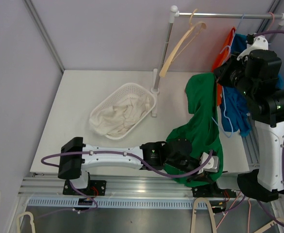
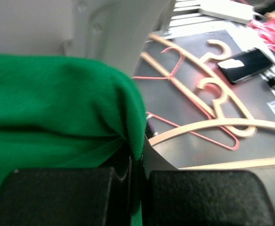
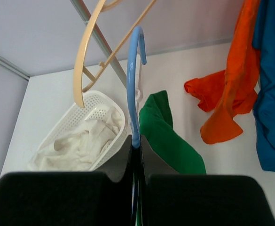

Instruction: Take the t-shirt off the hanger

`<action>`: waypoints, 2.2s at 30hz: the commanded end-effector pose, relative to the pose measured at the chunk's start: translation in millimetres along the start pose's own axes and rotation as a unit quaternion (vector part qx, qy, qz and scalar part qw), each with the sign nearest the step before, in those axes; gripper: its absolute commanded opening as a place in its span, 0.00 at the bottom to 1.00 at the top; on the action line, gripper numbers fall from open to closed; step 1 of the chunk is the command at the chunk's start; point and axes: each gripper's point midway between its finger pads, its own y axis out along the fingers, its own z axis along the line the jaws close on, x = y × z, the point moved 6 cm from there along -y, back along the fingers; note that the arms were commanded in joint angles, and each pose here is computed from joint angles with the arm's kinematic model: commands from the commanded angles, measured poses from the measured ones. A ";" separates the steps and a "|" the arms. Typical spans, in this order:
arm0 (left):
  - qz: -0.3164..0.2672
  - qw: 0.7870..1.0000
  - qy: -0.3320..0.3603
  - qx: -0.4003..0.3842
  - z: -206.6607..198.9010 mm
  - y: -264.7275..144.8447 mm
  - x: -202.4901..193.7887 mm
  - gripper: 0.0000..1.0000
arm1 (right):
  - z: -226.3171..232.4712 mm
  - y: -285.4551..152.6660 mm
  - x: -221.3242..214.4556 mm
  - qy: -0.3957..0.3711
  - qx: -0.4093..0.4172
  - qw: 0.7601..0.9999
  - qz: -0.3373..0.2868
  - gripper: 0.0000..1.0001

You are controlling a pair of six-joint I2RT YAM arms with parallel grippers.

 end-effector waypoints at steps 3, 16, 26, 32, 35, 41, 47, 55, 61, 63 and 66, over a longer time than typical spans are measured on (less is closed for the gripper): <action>0.004 0.978 -0.091 0.189 48.0 -27.3 4.5 0.01 | -3.6 -14.3 5.2 -0.023 -0.022 0.999 0.037 0.00; -0.046 0.844 -0.237 0.478 106.8 -169.2 23.9 0.01 | -12.7 -52.3 -3.2 -0.024 -0.022 0.999 0.033 0.00; -0.153 0.881 -0.151 0.421 49.4 -237.7 122.6 0.01 | 0.2 -10.2 26.1 -0.028 0.020 0.994 -0.107 0.00; -0.220 0.855 -0.081 0.462 65.2 -299.8 219.2 0.01 | 7.6 29.9 54.8 -0.016 0.020 0.987 -0.159 0.00; -0.236 0.820 -0.051 0.519 91.3 -325.9 248.1 0.01 | 12.8 48.2 72.1 -0.006 0.040 0.980 -0.195 0.00; -0.318 0.720 0.081 0.612 102.9 -411.4 304.4 0.01 | 10.1 85.1 98.4 -0.016 -0.002 0.971 -0.240 0.00; -0.333 0.674 0.254 0.609 80.0 -436.5 330.7 0.01 | 3.1 115.9 100.4 -0.026 -0.032 0.969 -0.243 0.00; -0.315 0.652 0.292 0.625 108.6 -444.7 334.4 0.01 | -1.5 132.6 102.9 -0.022 -0.056 0.965 -0.256 0.00; -0.253 0.657 0.230 0.672 164.5 -438.6 281.2 0.01 | -7.5 152.2 111.2 -0.034 -0.074 0.959 -0.271 0.00; -0.250 0.661 0.188 0.682 174.6 -440.1 264.6 0.01 | -7.1 160.6 111.2 -0.037 -0.074 0.961 -0.265 0.00; -0.241 0.671 0.144 0.686 181.2 -433.6 236.0 0.01 | -5.6 174.4 113.3 -0.040 -0.072 0.960 -0.268 0.00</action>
